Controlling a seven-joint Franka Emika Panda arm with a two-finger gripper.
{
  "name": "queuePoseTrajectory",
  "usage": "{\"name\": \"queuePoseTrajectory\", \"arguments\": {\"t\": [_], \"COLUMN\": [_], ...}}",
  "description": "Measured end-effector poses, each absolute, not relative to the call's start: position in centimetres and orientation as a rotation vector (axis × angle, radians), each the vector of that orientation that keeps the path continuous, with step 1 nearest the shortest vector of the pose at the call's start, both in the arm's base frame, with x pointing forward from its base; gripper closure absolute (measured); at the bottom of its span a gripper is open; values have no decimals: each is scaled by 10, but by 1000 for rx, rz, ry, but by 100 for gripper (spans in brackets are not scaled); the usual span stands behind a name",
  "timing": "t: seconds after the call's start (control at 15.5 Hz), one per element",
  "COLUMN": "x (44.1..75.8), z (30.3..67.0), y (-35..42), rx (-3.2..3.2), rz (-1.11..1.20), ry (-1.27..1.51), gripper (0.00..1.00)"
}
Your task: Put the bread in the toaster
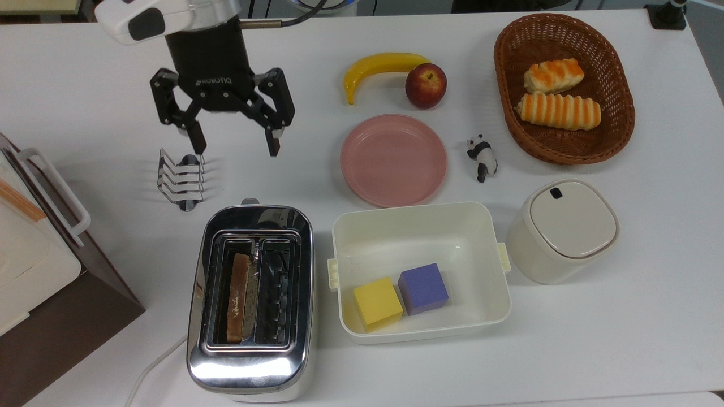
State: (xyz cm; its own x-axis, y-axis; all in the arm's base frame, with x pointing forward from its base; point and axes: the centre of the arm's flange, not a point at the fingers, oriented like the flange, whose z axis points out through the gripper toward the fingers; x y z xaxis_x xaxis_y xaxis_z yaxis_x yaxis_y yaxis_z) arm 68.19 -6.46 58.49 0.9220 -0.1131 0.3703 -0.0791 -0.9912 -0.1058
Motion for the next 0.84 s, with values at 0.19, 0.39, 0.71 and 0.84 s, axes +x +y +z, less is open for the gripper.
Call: {"name": "queuePoseTrajectory", "arguments": {"t": [0.19,0.39,0.71,0.84], "x": [671,662,657,655], "z": [576,569,562,560], "y": [-64,-64,-67,-67], "rx": [-3052,-3075,-3131,-3137], "rz": [-419,-284,-199,-169], "ry": [127,117,60,49], "gripper": [0,0,0,0]}}
